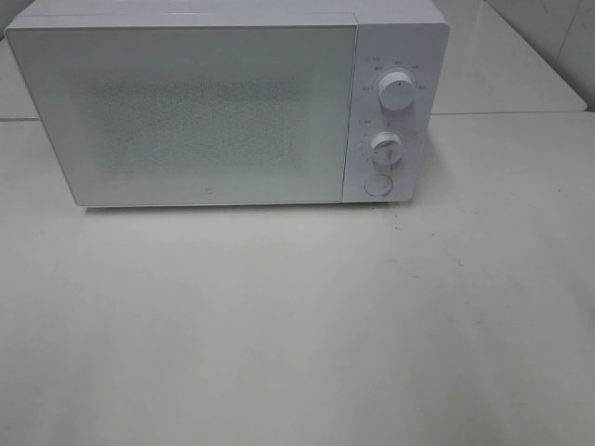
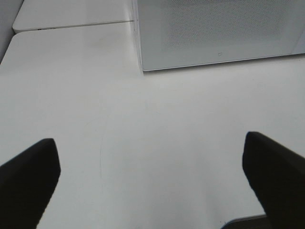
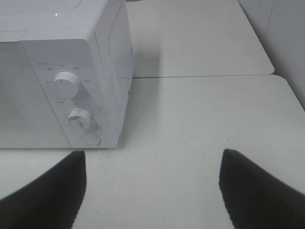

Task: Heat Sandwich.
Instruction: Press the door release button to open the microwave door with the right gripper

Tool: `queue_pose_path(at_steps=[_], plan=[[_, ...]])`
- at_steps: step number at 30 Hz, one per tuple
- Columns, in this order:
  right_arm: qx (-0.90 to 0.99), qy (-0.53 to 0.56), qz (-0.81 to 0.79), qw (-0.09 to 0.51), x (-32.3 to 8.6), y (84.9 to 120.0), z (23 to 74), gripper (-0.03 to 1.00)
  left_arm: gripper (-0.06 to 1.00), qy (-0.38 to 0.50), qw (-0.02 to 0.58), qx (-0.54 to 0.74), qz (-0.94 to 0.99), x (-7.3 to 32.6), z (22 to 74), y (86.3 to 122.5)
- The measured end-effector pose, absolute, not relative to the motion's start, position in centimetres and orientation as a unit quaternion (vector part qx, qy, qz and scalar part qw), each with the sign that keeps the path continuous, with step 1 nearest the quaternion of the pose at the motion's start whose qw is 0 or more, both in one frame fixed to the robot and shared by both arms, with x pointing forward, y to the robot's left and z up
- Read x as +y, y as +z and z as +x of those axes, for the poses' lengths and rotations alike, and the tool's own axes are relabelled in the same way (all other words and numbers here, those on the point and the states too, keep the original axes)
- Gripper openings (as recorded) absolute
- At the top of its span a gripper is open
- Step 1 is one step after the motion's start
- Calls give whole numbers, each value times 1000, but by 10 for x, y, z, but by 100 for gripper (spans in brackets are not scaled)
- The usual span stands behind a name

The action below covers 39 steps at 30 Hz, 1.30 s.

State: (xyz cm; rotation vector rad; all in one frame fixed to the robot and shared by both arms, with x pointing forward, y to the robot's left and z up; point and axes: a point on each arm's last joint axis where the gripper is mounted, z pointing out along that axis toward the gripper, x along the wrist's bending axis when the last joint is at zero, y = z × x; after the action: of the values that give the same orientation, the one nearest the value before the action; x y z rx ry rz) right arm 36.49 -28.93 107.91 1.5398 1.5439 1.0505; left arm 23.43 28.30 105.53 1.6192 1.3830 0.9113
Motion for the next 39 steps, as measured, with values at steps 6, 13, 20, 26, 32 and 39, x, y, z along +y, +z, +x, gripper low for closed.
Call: queue_pose_path(at_steps=[6,13,20,26,32,39], plan=[[603,396,601,343,-286,1064,403,75,99,360,401,547,640,283,234,1055],[607,388,608,333,-283,1043,438,75,99,360,401,547,640,283,234,1055],[595,411,596,350,-282,1007,454,75,99,360,401,547,640,283,234,1055],[583,432,584,365,-281,983,458,75,99,360,401,547,640,283,234,1055],[569,442,591,363,-271,955,457,75,99,360,401,547,640,283,234,1055],[589,435,570,374,-248,939,456,75,99,360,401,547,640,283,234,1055]])
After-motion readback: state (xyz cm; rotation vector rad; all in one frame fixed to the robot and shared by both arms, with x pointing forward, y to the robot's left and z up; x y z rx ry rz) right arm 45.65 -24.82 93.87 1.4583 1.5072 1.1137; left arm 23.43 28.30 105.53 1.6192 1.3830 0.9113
